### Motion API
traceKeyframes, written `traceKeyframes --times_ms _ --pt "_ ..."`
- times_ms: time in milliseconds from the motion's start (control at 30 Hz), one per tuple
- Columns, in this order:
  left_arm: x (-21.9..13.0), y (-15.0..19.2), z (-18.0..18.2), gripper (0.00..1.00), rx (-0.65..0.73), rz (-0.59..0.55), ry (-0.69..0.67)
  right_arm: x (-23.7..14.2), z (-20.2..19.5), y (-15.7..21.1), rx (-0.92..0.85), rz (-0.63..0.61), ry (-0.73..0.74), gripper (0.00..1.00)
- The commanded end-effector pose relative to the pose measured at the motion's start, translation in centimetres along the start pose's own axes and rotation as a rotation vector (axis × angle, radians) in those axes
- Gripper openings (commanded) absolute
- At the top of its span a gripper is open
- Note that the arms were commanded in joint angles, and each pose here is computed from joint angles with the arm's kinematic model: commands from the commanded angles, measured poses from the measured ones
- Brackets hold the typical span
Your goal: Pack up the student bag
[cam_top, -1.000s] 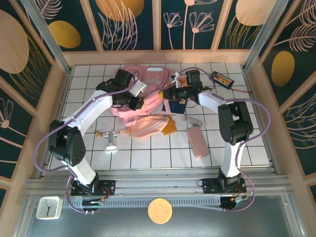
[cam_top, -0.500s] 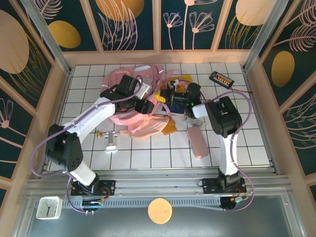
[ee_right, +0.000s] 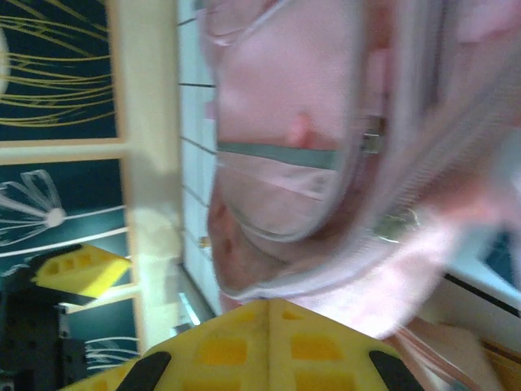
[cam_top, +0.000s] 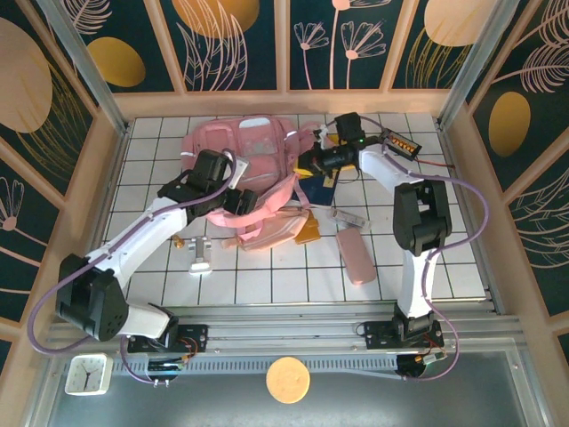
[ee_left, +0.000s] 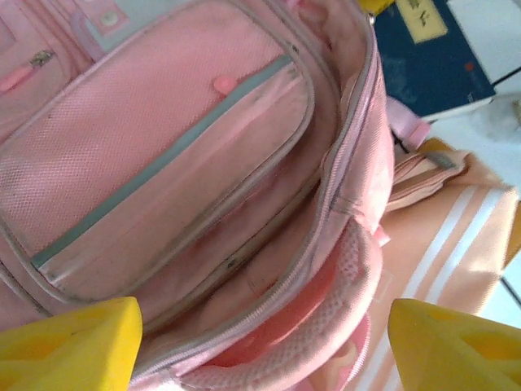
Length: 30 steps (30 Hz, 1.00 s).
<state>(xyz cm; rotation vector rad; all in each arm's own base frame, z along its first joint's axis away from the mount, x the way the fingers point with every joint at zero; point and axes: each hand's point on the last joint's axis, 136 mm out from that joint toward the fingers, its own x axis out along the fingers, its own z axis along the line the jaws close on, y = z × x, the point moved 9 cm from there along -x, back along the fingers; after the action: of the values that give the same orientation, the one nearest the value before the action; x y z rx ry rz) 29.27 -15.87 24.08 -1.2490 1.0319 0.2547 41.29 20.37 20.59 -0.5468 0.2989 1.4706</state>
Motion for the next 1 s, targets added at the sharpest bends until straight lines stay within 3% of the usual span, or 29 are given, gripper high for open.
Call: traceKeyframes --times_ms 0,233,367,433,467,533,633,767,967 --pt "1.1 0.5 0.0 0.76 0.095 0.062 0.016 -2.1 -0.8 2.2 -0.02 0.074 0.152 0.0" --pt "3.9 2.5 -0.6 0.74 0.134 0.144 0.097 -2.4 -0.1 2.9 -0.073 0.088 0.149 0.0" --pt "4.5 3.5 -0.4 0.78 0.16 0.18 0.082 -1.9 -0.1 1.9 -0.207 0.022 0.164 0.0" --pt "4.7 3.9 -0.2 0.79 0.18 0.194 0.066 -1.5 0.3 1.6 -0.354 -0.031 0.157 0.02" --pt "4.7 4.0 -0.1 0.79 0.184 0.196 0.057 -1.4 0.5 1.8 -0.456 -0.056 0.164 0.04" --pt "5.0 4.0 0.0 0.79 0.187 0.199 0.047 -1.0 0.6 2.6 -0.651 -0.11 0.19 0.24" --pt "5.4 4.2 0.2 0.79 0.19 0.214 0.02 -0.9 0.2 3.9 -0.914 -0.168 0.159 0.35" --pt "5.5 4.7 0.6 0.79 0.205 0.225 -0.023 -0.6 0.0 3.6 -1.061 -0.212 0.15 0.53" --pt "5.1 5.0 0.7 0.79 0.211 0.221 -0.038 1.4 -1.1 2.8 -1.215 -0.165 0.16 0.55"
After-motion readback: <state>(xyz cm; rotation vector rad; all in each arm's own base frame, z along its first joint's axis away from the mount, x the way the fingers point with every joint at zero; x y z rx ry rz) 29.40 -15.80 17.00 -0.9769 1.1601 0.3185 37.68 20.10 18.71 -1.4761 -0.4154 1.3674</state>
